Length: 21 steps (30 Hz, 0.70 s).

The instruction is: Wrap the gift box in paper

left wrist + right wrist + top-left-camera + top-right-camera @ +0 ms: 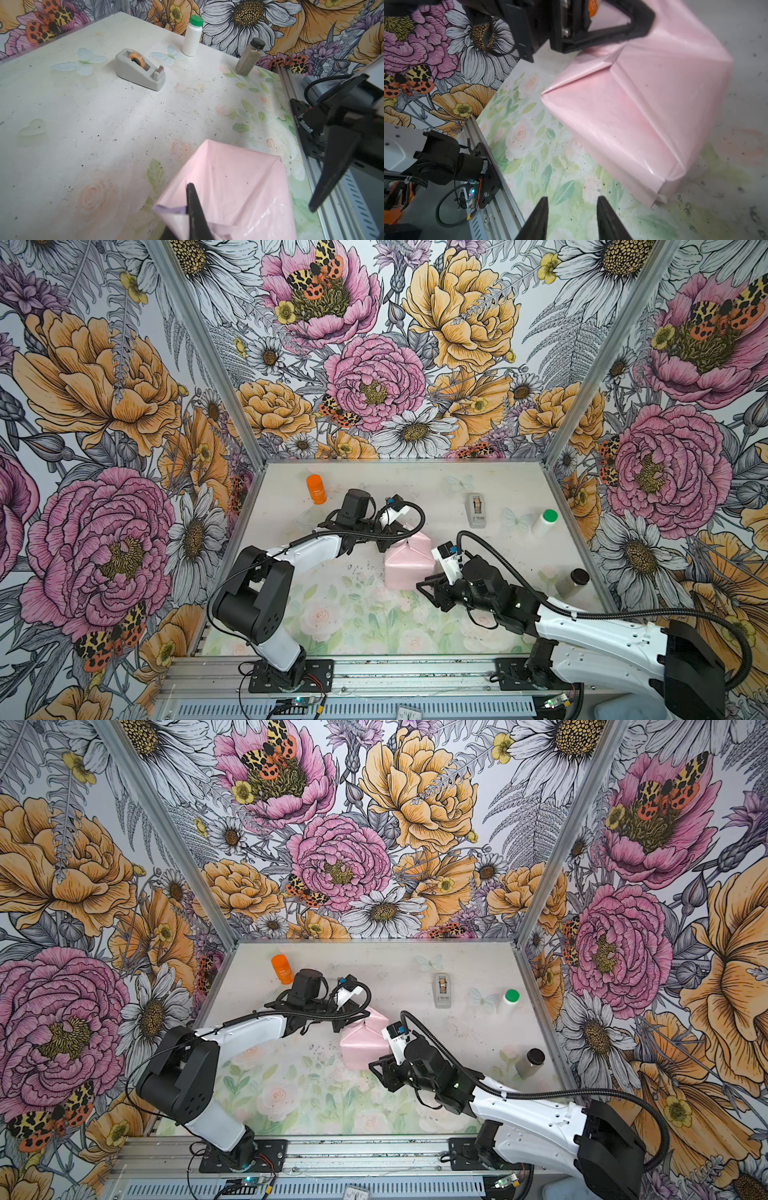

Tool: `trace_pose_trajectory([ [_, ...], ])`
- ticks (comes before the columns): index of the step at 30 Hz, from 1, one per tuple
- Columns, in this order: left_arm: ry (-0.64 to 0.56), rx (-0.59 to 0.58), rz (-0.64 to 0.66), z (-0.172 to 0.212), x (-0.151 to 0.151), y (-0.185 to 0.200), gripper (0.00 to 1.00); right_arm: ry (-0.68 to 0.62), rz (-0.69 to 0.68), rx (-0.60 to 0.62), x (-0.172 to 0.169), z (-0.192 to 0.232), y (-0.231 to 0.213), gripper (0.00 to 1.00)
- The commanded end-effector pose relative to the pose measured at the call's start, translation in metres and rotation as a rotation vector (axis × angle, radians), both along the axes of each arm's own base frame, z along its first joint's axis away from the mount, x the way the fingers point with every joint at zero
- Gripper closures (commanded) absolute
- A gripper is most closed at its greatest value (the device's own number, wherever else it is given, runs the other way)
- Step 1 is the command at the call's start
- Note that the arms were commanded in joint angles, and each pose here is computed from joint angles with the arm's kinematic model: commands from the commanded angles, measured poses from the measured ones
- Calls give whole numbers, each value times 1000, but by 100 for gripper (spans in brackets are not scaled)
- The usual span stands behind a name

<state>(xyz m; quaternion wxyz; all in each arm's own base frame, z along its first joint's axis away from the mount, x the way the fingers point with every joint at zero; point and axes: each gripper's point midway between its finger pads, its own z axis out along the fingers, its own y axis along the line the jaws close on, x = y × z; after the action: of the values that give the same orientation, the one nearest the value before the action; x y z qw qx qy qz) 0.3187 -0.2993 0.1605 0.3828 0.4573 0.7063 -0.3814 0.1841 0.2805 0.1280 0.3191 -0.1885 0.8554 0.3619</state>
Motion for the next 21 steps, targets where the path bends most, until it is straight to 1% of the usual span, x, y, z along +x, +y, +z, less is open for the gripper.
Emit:
trace_pose_trajectory([
  [1,-48,-2,46,10,2,4,94,-4,-82,60,15,7,5,62],
  [5,-65,-8,89,13,5,8,94,11,-159,72,31,-1,-2,65],
  [9,-73,-6,135,11,6,13,94,15,-202,92,49,-2,-8,66],
  [12,-88,3,176,11,6,16,94,2,-203,97,60,-3,-9,66],
  [13,-91,7,185,10,5,17,94,-3,-220,96,70,-2,-14,66],
  [16,-108,21,230,10,7,21,94,-32,-215,72,83,0,-16,66],
  [19,-116,28,289,12,11,25,94,-52,-196,58,95,5,-17,64],
  [21,-120,25,323,13,12,28,94,-62,-186,24,99,7,-19,61],
])
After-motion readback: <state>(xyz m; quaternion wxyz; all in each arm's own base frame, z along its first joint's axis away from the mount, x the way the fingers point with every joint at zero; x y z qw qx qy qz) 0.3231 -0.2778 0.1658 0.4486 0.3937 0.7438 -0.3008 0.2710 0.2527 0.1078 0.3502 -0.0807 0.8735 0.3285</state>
